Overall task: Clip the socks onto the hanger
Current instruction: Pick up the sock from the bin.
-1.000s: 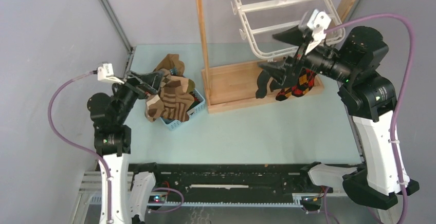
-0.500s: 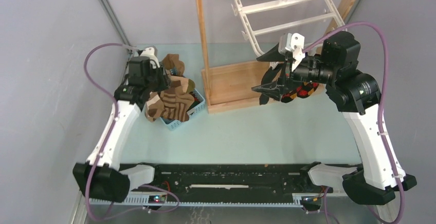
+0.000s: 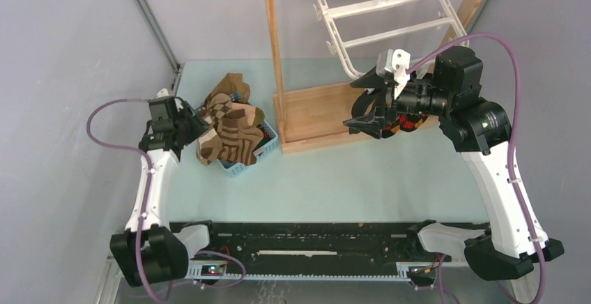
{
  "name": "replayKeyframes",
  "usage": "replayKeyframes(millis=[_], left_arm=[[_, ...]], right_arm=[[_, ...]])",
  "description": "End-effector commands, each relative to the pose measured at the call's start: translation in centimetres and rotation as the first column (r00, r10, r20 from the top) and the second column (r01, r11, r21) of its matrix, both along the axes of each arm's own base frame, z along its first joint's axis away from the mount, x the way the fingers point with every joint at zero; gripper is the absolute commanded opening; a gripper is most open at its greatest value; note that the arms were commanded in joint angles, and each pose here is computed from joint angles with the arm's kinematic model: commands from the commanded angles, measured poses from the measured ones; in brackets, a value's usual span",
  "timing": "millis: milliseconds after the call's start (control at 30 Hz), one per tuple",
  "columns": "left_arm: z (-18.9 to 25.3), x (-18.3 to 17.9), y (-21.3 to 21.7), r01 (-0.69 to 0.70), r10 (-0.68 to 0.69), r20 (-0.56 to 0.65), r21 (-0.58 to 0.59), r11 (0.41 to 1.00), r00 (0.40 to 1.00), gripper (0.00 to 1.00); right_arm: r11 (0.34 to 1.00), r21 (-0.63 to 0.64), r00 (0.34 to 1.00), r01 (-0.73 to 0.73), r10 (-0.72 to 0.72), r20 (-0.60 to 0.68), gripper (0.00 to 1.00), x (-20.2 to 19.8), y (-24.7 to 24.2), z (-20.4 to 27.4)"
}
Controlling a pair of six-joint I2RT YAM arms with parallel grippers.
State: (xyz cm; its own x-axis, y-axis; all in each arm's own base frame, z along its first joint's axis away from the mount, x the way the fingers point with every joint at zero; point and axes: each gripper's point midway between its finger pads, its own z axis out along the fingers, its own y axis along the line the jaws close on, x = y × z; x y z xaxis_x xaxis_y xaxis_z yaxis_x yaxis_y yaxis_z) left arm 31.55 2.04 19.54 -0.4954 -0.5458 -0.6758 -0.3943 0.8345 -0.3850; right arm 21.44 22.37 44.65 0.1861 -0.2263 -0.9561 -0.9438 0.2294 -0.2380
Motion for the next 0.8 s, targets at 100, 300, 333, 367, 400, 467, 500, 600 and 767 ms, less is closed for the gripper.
replayKeyframes(millis=[100, 300, 333, 367, 400, 467, 500, 600, 767], left_arm=[[-0.5, 5.1, -1.1, 0.030, -0.023, 0.046, -0.172, 0.985, 0.999, 0.58], [-4.6, 5.2, 0.7, -0.053, 0.032, -0.163, -0.122, 0.991, 0.986, 0.56], [-4.9, 5.1, 1.1, -0.066, 0.047, -0.174, -0.100, 0.993, 0.984, 0.55], [-4.9, 4.9, 1.3, -0.069, 0.052, -0.177, -0.089, 0.994, 0.983, 0.55], [-4.9, 4.8, 1.6, -0.075, 0.061, -0.178, -0.074, 0.994, 0.982, 0.53], [-4.9, 4.6, 1.9, -0.078, 0.066, -0.183, -0.058, 0.995, 0.981, 0.50], [-5.0, 4.6, 1.8, -0.073, 0.062, -0.187, -0.056, 0.996, 0.980, 0.45], [-4.7, 4.5, 1.6, -0.060, 0.047, -0.190, -0.062, 0.996, 0.981, 0.38], [-2.6, 4.3, 1.3, -0.035, 0.027, -0.128, -0.064, 0.997, 0.991, 0.18]], right_arm=[[1.000, 0.023, 1.000, -0.020, 0.020, 0.009, 0.99, -0.5, 0.0, 0.4], [1.000, 0.023, 1.000, -0.002, 0.002, 0.009, 1.00, -0.5, -0.4, 0.2], [1.000, 0.025, 1.000, 0.000, 0.000, 0.007, 1.00, -0.4, -0.5, 0.2], [1.000, 0.026, 1.000, 0.002, -0.002, 0.006, 1.00, -0.4, -0.5, 0.2], [1.000, 0.029, 1.000, 0.003, -0.003, 0.002, 1.00, -0.4, -0.6, 0.2], [0.999, 0.034, 1.000, 0.007, -0.007, 0.000, 1.00, -0.4, -0.7, 0.3], [0.999, 0.037, 1.000, 0.008, -0.008, -0.001, 0.99, -0.3, -0.7, 0.3], [0.999, 0.041, 1.000, 0.008, -0.008, -0.002, 0.99, -0.3, -0.7, 0.5], [0.999, 0.043, 1.000, 0.006, -0.006, -0.005, 0.99, -0.4, -0.7, 0.5]])
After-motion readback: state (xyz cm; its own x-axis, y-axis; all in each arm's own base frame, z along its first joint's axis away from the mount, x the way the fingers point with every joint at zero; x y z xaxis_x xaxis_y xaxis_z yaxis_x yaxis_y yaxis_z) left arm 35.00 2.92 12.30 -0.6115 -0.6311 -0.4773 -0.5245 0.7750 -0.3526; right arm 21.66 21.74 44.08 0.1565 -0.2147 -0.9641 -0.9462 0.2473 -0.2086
